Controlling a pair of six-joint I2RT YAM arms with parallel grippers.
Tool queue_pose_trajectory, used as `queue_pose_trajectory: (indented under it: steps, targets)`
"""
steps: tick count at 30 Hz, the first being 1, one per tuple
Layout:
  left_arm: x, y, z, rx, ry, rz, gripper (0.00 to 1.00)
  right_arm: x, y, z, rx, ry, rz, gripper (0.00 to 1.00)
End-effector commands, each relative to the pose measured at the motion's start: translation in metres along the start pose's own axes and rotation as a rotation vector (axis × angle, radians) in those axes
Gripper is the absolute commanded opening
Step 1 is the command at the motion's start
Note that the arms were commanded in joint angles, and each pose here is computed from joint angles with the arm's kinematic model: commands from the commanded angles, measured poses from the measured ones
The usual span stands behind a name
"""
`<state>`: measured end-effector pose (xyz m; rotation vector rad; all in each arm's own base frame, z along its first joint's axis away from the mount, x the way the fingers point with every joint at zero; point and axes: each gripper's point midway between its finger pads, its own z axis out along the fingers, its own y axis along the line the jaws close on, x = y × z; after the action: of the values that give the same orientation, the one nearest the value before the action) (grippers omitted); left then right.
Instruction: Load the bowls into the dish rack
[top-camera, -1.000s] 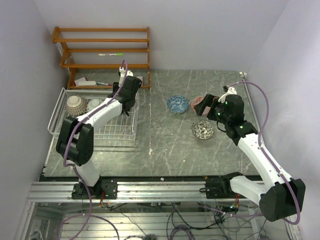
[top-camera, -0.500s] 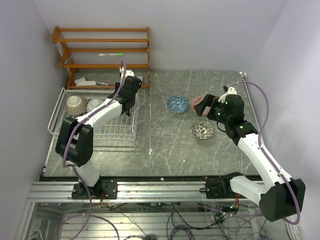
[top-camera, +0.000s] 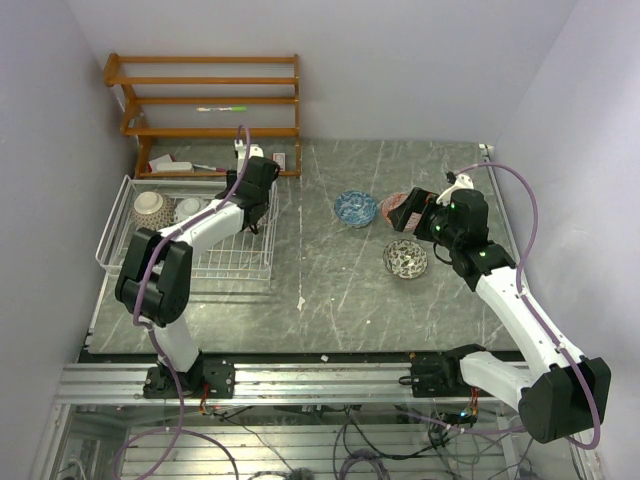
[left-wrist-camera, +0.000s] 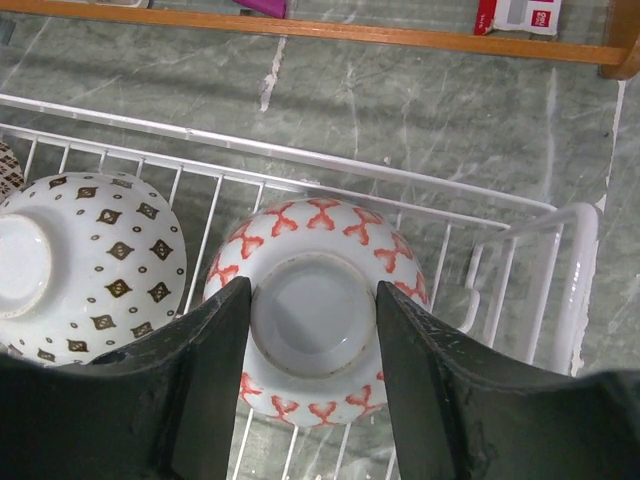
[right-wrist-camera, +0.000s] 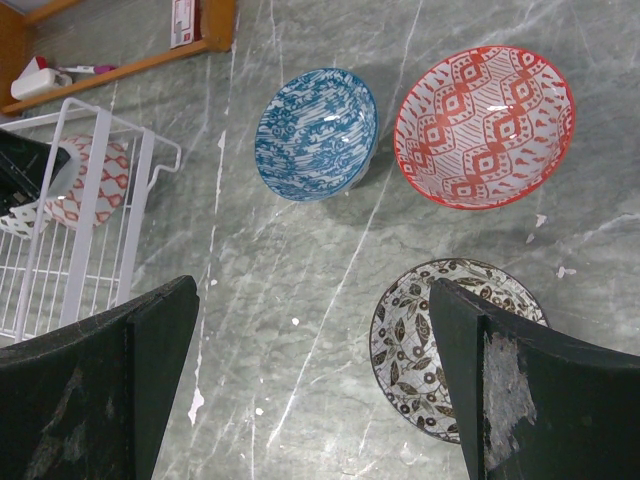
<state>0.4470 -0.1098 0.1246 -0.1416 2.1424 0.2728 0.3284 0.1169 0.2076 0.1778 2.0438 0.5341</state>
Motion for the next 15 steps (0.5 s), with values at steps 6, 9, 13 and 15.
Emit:
queue_pose_trajectory:
  steps: [6,9,13,15]
  targets:
    - [0.000,0.006,0.010,-0.023,-0.017,-0.027,0.74,-0.006,-0.001,-0.001,-0.003,-0.029,-0.013,1.00]
    - [-0.007,0.012,0.004,-0.038,-0.026,-0.025,0.84,-0.006,0.000,-0.001,-0.006,-0.027,-0.011,1.00]
    - [-0.028,0.021,-0.017,-0.027,-0.064,-0.048,0.99,-0.011,0.003,-0.006,-0.009,-0.033,-0.009,1.00]
    - [-0.043,0.026,-0.032,-0.011,-0.090,-0.066,1.00,-0.015,0.004,-0.010,-0.008,-0.042,-0.009,1.00]
